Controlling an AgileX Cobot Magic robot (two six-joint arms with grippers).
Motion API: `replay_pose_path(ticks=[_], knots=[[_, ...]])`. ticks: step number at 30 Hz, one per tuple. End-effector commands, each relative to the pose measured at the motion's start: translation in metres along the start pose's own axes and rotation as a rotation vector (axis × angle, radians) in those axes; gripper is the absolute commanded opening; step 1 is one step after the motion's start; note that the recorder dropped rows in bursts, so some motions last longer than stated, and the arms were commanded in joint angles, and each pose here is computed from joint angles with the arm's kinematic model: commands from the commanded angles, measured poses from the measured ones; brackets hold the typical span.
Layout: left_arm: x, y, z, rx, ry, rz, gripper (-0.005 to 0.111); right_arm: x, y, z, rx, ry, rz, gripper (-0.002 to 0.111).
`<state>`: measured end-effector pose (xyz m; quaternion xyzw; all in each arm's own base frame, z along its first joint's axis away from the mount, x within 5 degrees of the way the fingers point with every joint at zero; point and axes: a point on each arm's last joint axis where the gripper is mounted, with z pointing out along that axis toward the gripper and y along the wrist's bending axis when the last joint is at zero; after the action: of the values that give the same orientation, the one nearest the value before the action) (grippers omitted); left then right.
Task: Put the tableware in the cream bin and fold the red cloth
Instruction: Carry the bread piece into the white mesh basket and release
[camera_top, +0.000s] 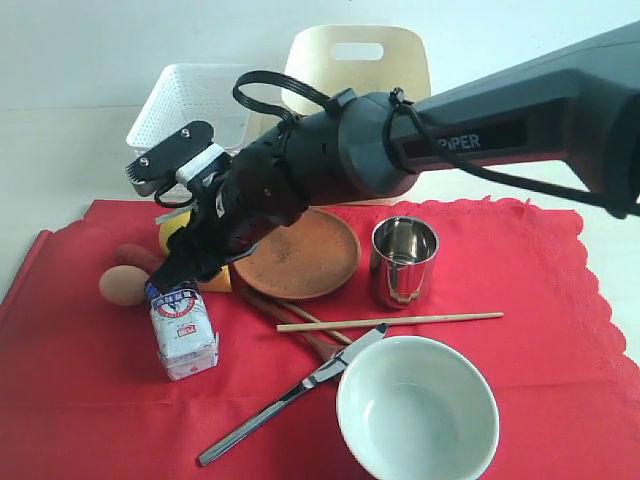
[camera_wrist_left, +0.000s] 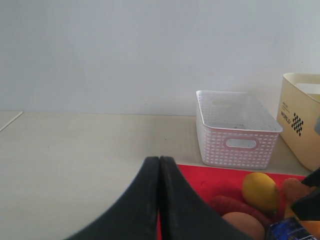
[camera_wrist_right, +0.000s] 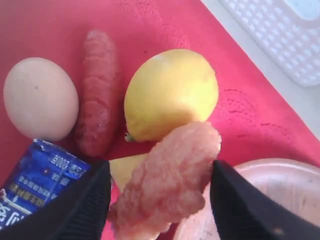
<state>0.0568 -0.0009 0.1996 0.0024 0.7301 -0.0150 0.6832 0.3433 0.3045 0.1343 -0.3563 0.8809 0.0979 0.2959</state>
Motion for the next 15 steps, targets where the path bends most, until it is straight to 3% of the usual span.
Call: replay_pose_path(ticks=[1, 7, 10, 15], knots=[[-0.001, 0.000, 0.000, -0.001, -0.010, -0.002, 0.001, -0.023, -0.005, -0.036, 0.014, -0.086, -0.015, 0.000], [-0.001, 0.000, 0.000, -0.001, -0.010, -0.004, 0.001, -0.059, -0.024, -0.106, 0.053, -0.313, 0.008, 0.000], [-0.001, 0.000, 0.000, -0.001, -0.010, -0.004, 0.001, -0.068, -0.032, -0.112, 0.064, -0.415, 0.029, 0.000], [-0.001, 0.000, 0.000, -0.001, -0.010, -0.002, 0.001, -0.065, -0.031, -0.093, 0.059, -0.428, 0.025, 0.000]])
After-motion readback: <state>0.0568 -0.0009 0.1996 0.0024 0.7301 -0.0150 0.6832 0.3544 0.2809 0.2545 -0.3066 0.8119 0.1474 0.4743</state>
